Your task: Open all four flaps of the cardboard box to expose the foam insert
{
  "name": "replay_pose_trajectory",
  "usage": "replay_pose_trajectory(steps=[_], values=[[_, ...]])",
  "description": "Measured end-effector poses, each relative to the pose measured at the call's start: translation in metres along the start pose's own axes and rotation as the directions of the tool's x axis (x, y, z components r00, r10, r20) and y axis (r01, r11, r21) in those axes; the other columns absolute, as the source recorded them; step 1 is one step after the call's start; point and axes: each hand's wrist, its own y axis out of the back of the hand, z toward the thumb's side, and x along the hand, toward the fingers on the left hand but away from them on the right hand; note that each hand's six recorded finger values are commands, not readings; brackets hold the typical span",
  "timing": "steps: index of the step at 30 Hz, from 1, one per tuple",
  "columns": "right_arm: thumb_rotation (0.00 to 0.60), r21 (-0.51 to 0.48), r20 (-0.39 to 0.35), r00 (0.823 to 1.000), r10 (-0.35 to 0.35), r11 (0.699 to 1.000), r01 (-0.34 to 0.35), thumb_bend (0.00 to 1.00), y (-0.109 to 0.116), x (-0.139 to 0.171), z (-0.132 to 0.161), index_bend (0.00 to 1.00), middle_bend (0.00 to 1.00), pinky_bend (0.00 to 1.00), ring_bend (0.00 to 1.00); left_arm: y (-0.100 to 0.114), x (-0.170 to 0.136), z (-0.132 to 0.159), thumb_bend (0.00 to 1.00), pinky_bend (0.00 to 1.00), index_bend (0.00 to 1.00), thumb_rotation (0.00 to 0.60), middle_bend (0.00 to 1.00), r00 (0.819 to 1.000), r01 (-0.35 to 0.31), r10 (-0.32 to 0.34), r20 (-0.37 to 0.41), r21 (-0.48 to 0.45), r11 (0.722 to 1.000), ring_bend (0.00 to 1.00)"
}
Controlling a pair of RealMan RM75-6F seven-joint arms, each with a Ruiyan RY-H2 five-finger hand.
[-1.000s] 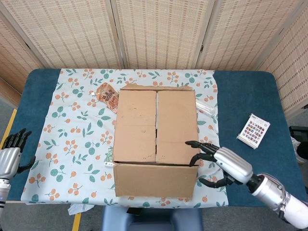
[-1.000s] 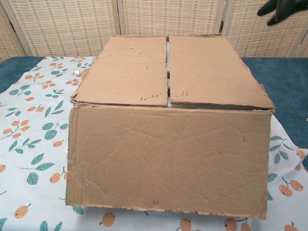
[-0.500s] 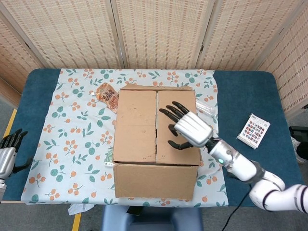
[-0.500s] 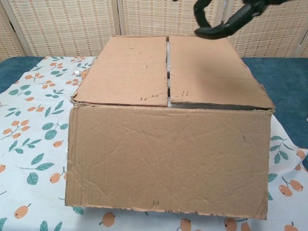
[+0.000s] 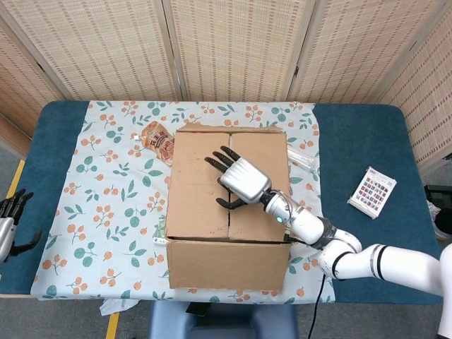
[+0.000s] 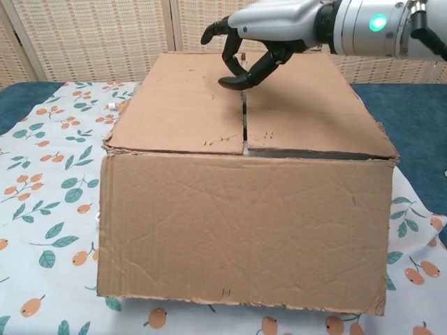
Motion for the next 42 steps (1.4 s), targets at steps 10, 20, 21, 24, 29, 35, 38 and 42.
replay_pose_trajectory(steps=[10,20,21,24,29,35,38,42], values=[[0.171,-0.026,0.000,0.999,0.049,0.998,-0.049,0.47,-0.015,-0.007,-0.001,0.51,0.00,0.00,0.00,0.002,-0.001,-0.003,0.46,0.00,0.11,0.600,0.00,1.000,-0.002,0.002,-0.005,-0.013,1.000,0.00],[0.167,-0.046,-0.003,0.999,0.043,0.998,-0.043,0.47,-0.014,-0.010,-0.002,0.45,0.00,0.00,0.00,0.004,-0.001,-0.004,0.46,0.00,0.09,0.600,0.00,1.000,-0.009,0.009,-0.002,-0.019,1.000,0.00],[0.167,-0.043,-0.001,0.999,0.048,0.998,-0.048,0.47,-0.015,-0.009,-0.003,0.45,0.00,0.00,0.00,0.004,-0.001,-0.004,0.46,0.00,0.09,0.600,0.00,1.000,-0.009,0.009,-0.001,-0.019,1.000,0.00],[0.165,-0.036,0.006,0.998,0.063,0.997,-0.062,0.47,-0.018,-0.007,-0.005,0.46,0.00,0.00,0.00,0.004,-0.001,-0.004,0.46,0.00,0.08,0.600,0.00,1.000,-0.009,0.009,-0.001,-0.018,1.000,0.00],[0.166,-0.022,0.016,0.997,0.073,0.997,-0.073,0.47,-0.020,-0.004,-0.009,0.50,0.00,0.00,0.00,0.003,-0.001,-0.003,0.46,0.00,0.08,0.600,0.00,1.000,-0.009,0.009,0.000,-0.014,1.000,0.00],[0.164,-0.015,0.032,0.997,0.065,0.998,-0.065,0.47,-0.016,0.003,-0.014,0.53,0.00,0.00,0.00,0.003,-0.001,-0.003,0.46,0.00,0.08,0.600,0.00,1.000,-0.010,0.010,-0.002,-0.011,1.000,0.00],[0.163,-0.016,0.043,0.998,0.050,0.999,-0.050,0.47,-0.011,0.007,-0.017,0.53,0.00,0.00,0.00,0.003,-0.001,-0.003,0.46,0.00,0.08,0.600,0.00,1.000,-0.009,0.009,-0.001,-0.006,1.000,0.00],[0.163,-0.019,0.060,0.998,0.028,0.999,-0.027,0.47,-0.001,0.014,-0.022,0.54,0.00,0.00,0.00,0.004,-0.001,-0.002,0.46,0.00,0.08,0.600,0.00,1.000,-0.018,0.018,-0.001,0.001,1.000,0.00]])
